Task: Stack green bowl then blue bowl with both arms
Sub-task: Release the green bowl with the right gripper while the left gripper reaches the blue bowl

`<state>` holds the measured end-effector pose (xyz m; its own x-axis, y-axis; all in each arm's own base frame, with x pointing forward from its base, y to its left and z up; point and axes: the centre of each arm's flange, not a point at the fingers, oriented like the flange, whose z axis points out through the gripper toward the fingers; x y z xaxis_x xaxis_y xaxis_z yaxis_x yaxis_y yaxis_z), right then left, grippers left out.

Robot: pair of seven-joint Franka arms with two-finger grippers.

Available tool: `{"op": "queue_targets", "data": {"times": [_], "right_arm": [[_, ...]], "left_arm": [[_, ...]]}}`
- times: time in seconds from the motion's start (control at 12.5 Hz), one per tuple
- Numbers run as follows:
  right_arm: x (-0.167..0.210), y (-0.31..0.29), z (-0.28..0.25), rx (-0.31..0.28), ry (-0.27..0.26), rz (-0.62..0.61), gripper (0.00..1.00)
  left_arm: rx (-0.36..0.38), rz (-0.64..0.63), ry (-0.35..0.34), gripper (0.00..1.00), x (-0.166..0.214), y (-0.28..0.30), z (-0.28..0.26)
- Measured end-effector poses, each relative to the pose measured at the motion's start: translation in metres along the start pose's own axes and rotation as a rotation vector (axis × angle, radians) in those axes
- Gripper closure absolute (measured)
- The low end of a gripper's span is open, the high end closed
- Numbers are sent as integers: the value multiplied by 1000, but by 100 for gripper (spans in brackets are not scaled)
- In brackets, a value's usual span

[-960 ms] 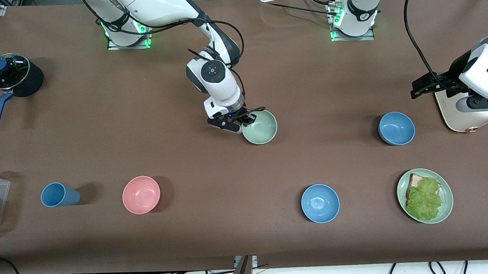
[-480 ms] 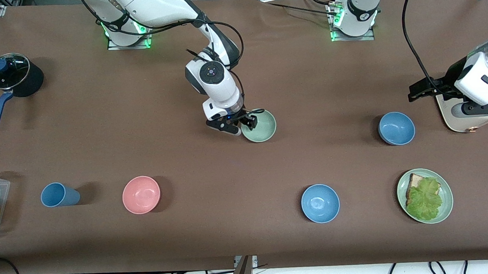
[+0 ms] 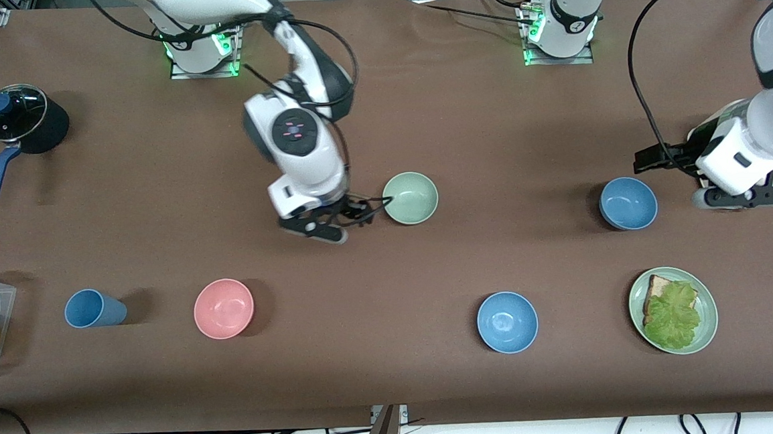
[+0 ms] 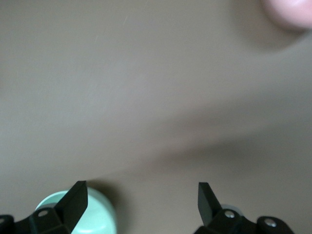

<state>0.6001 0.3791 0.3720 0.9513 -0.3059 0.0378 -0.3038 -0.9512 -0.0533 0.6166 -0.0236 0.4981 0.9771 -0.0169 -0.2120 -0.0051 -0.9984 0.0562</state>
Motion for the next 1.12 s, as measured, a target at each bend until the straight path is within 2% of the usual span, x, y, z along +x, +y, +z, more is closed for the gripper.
{"op": "queue_targets", "data": {"times": [0.24, 0.4, 0.72, 0.96, 1.12], "right_arm": [[67, 90, -62, -17, -27, -81, 0], [90, 143, -103, -14, -42, -121, 0], [93, 235, -167, 2, -65, -189, 0], [90, 297, -195, 21, -93, -218, 0], [92, 324, -209, 30, -87, -231, 0]], "left_arm": [[-17, 54, 0, 0, 19, -49, 36], [-32, 78, 22, 0, 27, -86, 60], [-131, 117, 76, 0, 31, -146, 121], [-164, 125, 110, 0, 25, -173, 159], [-193, 117, 151, 0, 20, -184, 183]]}}
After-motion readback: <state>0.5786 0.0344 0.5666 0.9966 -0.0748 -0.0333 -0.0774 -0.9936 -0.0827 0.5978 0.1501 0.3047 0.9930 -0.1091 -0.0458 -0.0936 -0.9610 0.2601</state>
